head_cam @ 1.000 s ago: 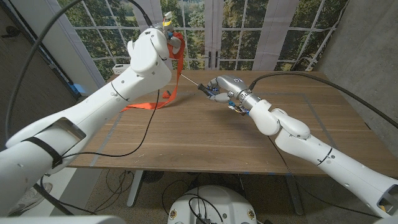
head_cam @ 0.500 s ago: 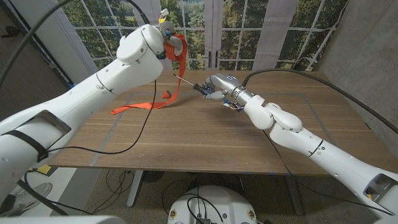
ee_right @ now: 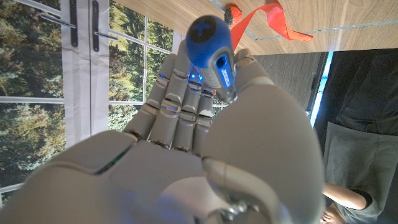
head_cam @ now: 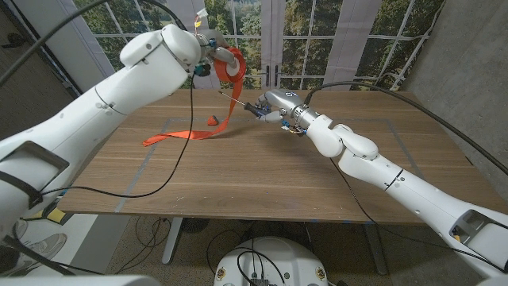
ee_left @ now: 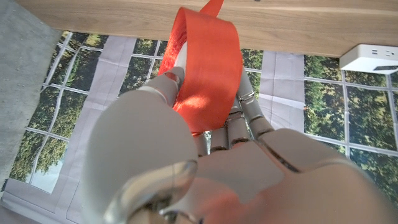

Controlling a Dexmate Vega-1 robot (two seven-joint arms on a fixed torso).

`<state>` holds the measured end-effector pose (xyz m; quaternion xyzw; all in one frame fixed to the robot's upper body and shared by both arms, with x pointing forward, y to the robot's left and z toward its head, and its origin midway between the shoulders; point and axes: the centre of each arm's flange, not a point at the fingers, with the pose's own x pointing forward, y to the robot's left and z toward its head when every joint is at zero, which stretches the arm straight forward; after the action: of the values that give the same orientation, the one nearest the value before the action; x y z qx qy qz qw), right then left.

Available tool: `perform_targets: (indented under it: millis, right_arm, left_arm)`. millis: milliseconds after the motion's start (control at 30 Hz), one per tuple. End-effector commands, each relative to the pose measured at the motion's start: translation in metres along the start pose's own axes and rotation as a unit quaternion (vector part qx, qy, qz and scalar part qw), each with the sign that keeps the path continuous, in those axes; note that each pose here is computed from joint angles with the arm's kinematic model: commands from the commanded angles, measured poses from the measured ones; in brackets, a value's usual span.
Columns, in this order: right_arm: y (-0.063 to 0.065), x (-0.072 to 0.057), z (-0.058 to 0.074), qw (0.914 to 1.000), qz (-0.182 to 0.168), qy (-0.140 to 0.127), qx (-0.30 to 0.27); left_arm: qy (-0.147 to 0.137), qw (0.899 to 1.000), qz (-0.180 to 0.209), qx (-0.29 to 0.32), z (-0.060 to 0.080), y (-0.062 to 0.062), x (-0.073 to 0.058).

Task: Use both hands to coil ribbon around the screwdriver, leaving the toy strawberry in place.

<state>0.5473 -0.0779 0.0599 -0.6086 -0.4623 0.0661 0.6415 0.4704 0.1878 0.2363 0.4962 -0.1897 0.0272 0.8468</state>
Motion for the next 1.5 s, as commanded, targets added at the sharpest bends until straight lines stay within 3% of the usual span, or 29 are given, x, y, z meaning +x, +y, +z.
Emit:
perform_targets:
  millis: [33, 367, 733, 1000, 1500]
  right_arm:
    - [-0.001, 0.014, -0.008, 0.9999, 0.003, 0.010, -0.002]
    - [-0.007, 0.022, -0.024, 0.9993, -0.010, 0.036, -0.001]
    - [-0.019, 0.020, -0.042, 0.9956, -0.049, 0.079, -0.008]
    - [-0.028, 0.014, -0.047, 0.9901, -0.091, 0.105, -0.020]
    - [-0.043, 0.001, -0.057, 0.9793, -0.158, 0.126, 0.001]
  left_arm:
    - [-0.025, 0.999, -0.038, -0.030, -0.003, 0.002, -0.011]
    - [-0.026, 0.999, -0.025, -0.026, -0.009, 0.002, -0.024]
    - [-0.032, 0.999, -0.012, -0.031, -0.019, -0.003, -0.043]
    - [-0.030, 0.999, -0.028, -0.035, -0.026, -0.017, -0.044]
    - [-0.024, 0.995, -0.067, -0.070, -0.047, -0.051, -0.040]
